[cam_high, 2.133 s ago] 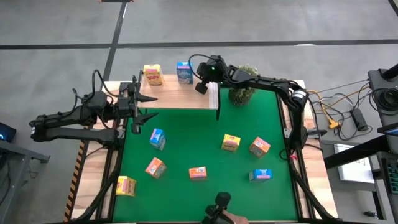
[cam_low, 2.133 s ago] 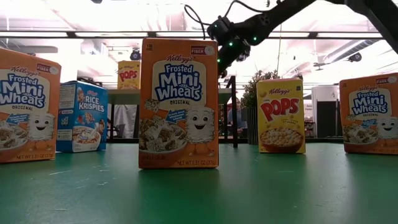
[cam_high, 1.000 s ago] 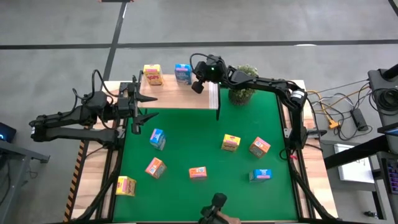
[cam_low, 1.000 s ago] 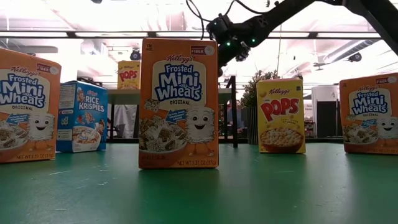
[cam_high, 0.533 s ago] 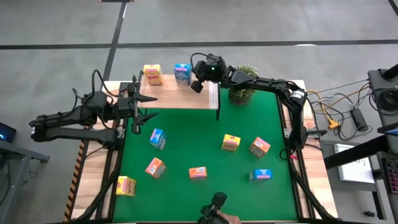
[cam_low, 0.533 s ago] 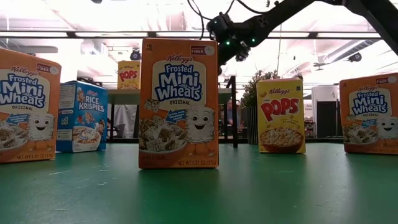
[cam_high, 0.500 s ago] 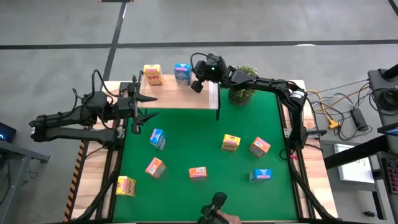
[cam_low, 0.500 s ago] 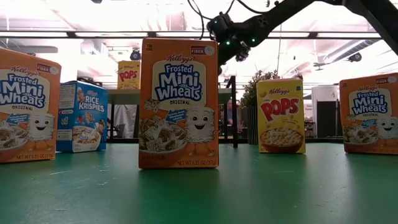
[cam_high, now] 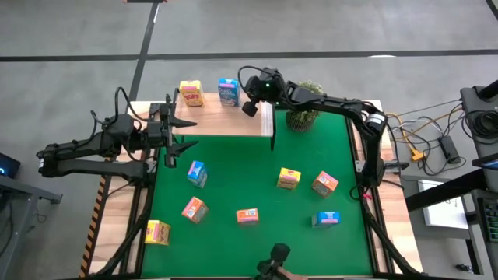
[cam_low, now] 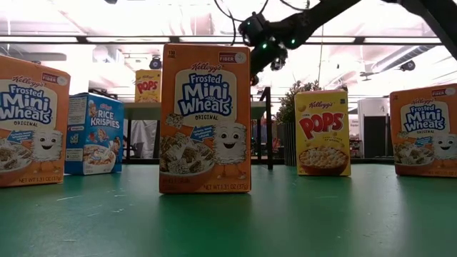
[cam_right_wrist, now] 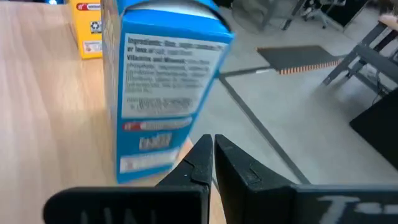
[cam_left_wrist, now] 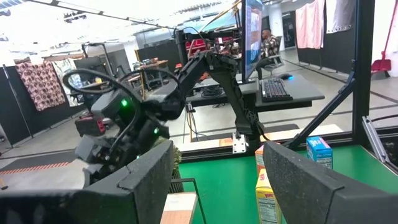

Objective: Stack cereal on shelf
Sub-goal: Put the top right blue cereal box on the shelf

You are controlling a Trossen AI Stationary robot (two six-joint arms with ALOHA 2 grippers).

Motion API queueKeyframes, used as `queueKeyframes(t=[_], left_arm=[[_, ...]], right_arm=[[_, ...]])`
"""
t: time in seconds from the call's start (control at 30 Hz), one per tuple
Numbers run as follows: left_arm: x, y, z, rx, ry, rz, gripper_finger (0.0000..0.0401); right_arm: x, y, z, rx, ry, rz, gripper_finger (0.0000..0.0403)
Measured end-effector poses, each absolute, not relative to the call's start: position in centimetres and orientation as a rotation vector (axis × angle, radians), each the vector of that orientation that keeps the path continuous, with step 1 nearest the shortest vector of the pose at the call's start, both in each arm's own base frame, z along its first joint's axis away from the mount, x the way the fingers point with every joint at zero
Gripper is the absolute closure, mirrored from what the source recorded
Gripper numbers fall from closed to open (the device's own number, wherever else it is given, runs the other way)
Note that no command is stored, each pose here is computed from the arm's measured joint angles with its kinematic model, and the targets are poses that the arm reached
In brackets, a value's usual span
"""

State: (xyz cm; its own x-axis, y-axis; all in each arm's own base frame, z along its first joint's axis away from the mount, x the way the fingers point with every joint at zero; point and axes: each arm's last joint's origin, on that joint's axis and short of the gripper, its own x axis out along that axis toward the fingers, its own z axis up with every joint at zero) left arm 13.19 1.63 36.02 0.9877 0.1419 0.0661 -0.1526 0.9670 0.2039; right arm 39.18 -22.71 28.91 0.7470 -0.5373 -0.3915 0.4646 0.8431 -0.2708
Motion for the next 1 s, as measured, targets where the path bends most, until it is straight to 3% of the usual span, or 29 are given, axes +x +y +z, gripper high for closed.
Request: queueKeyframes(t=[0.3, 1.0], left_arm=[[13.2, 1.6, 36.0, 0.219, -0.050, 0.149, 0.0170], [13.2, 1.6, 36.0, 0.219, -0.049, 0.149, 0.0170]], right_arm=[[39.8, -20.6, 27.9, -0.015, 0.523, -0.328, 0.0394], [41.2, -20.9, 26.8, -0.092, 0.485, -0.395, 0.0394]])
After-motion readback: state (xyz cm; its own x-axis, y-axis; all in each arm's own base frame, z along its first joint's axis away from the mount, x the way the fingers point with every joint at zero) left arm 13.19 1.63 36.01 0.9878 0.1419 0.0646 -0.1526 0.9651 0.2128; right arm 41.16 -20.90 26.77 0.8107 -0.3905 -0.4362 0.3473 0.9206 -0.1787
